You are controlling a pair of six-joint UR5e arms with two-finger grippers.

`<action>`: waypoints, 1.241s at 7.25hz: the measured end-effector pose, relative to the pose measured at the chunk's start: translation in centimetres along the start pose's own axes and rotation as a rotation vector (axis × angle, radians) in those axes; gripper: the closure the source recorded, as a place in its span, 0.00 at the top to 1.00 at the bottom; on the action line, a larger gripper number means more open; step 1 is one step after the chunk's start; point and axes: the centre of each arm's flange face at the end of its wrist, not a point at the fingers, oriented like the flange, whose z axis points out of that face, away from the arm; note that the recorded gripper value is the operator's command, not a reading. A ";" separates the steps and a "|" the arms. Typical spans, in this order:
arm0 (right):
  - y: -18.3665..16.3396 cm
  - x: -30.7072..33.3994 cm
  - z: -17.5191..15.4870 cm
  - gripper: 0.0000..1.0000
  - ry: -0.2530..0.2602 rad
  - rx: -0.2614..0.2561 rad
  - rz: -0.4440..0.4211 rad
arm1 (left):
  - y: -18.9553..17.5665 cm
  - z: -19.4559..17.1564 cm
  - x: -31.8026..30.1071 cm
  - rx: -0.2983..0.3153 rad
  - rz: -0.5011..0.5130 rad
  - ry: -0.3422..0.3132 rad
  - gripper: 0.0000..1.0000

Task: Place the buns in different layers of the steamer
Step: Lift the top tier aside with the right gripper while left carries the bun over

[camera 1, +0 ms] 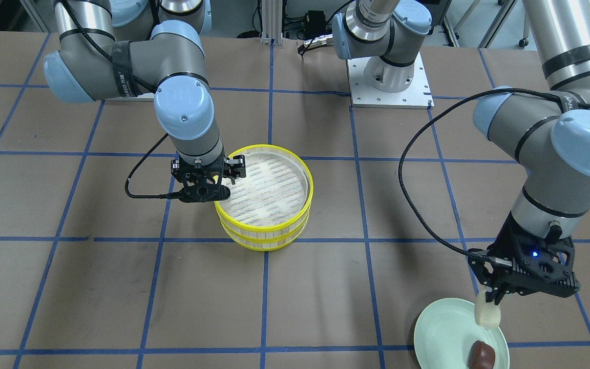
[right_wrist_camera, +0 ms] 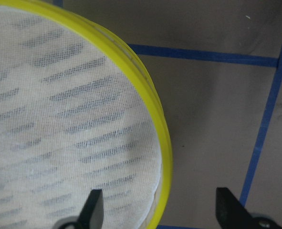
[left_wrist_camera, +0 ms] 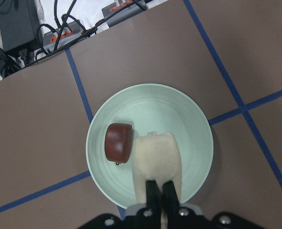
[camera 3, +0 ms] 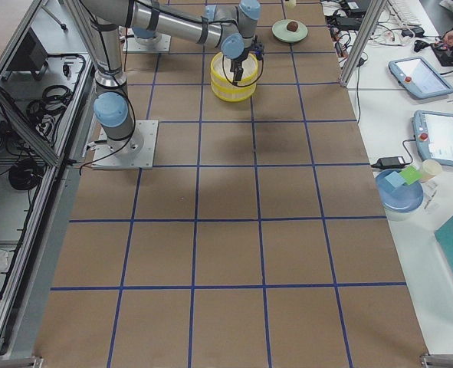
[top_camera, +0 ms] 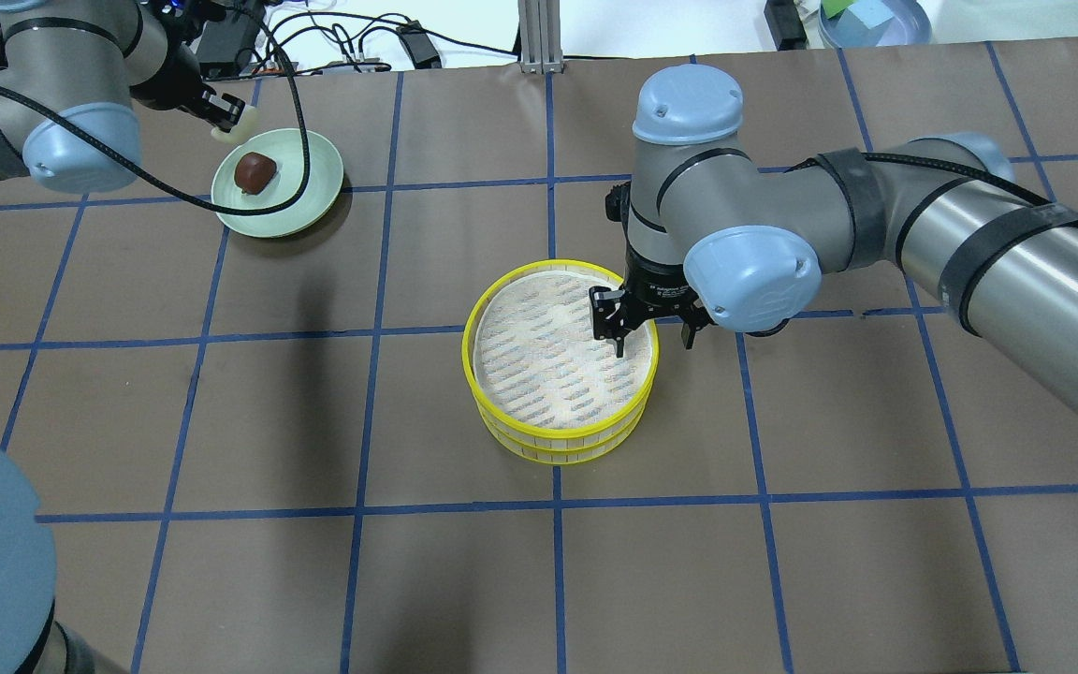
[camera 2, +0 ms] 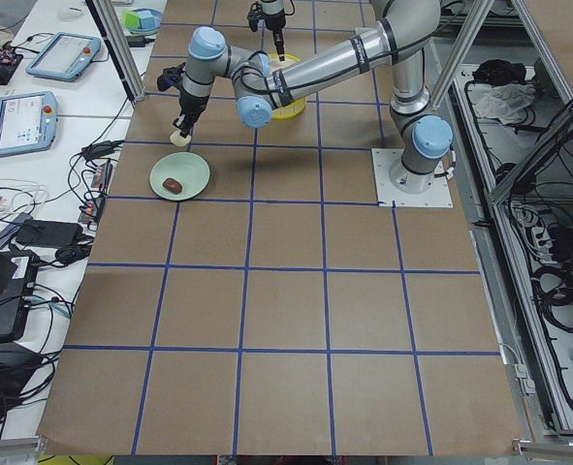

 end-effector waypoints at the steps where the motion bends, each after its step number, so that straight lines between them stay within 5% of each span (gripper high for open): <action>1: -0.2 0.0 0.5 0.13 0.003 -0.009 0.010 | 0.4 -0.9 0.3 -0.032 -0.042 0.009 0.00; 2: -0.4 0.1 0.8 0.00 0.004 -0.015 0.023 | 1.0 -1.7 0.5 -0.077 -0.082 0.013 0.00; 6: 0.0 0.5 -0.8 0.00 -0.001 0.010 0.049 | 3.3 -4.5 1.8 -0.248 -0.172 0.029 0.00; 9: 2.6 3.3 -9.5 0.00 0.004 0.020 0.060 | 2.3 -6.0 6.5 -0.266 -0.251 0.028 0.00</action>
